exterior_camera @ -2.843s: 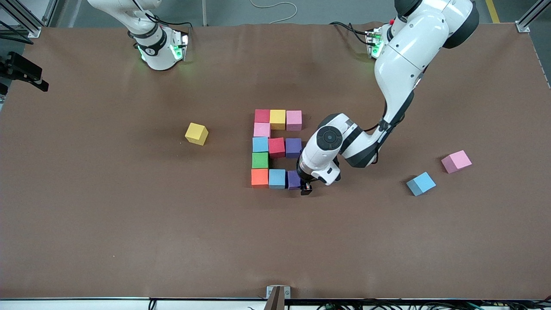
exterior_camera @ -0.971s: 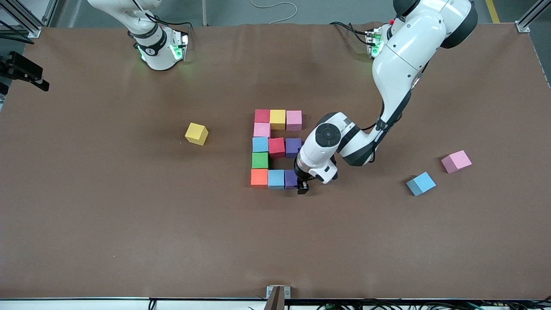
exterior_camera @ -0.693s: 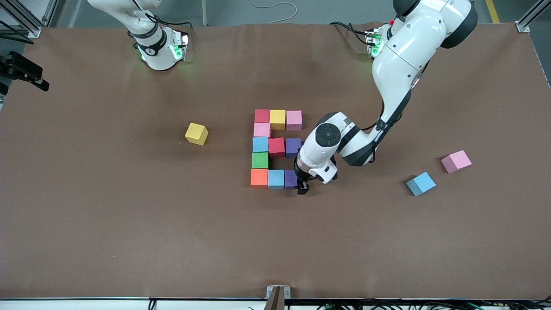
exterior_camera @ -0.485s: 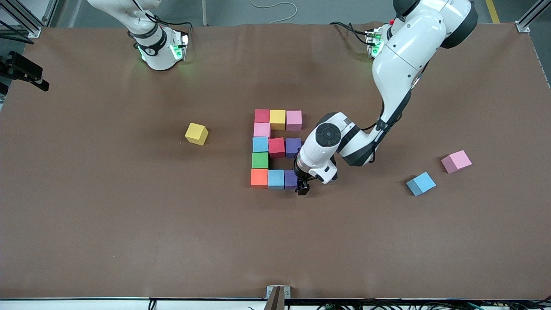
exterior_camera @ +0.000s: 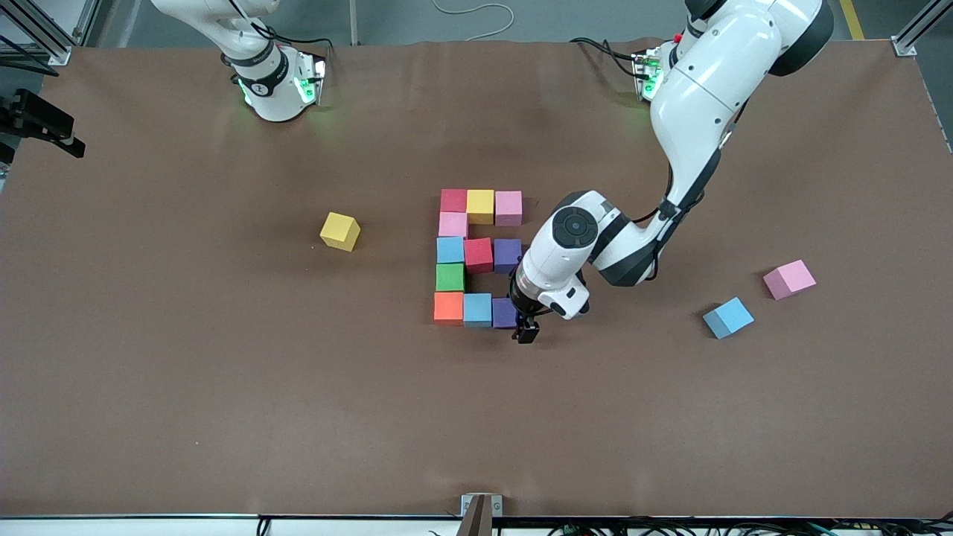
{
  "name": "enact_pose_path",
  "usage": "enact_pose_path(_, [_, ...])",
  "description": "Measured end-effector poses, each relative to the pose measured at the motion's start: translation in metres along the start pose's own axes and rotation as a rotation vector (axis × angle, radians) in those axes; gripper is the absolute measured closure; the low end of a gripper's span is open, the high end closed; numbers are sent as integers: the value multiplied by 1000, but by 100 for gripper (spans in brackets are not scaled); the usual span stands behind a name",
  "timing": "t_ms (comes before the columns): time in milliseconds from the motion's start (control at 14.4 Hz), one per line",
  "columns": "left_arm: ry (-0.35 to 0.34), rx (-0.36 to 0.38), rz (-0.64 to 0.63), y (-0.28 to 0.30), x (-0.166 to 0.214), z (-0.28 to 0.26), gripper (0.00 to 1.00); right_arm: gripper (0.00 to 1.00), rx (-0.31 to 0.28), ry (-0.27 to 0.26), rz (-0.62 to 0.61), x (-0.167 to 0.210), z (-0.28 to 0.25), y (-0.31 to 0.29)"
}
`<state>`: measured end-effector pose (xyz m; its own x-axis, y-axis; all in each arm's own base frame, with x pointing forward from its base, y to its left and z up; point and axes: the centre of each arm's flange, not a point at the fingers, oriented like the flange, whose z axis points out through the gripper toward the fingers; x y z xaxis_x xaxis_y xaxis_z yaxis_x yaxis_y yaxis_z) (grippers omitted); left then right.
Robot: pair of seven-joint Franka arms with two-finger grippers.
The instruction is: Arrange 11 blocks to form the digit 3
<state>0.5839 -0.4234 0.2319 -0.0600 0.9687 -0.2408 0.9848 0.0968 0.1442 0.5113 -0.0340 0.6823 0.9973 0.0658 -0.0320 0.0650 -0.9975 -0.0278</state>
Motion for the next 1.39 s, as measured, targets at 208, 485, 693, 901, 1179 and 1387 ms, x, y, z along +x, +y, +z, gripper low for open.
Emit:
enact_pose_path(208, [55, -3, 15, 5, -8, -41, 0, 0, 0, 0, 0, 0, 0, 0])
enact_pose_path(485, [169, -8, 115, 16, -7, -120, 0, 0, 4, -25, 4, -1, 7, 2])
enact_pose_path(693, [274, 43, 280, 37, 29, -171, 0, 0, 5, -34, 4, -1, 10, 2])
enact_pose_path(901, [361, 187, 514, 61, 76, -212, 0, 0, 5, -33, 4, -1, 10, 2])
enact_pose_path(1179, [358, 293, 873, 103, 133, -292, 0, 0, 5, -32, 3, -1, 10, 2])
enact_pose_path(1387, [345, 341, 1128, 125, 197, -358, 0, 0, 5, -32, 0, -1, 10, 0])
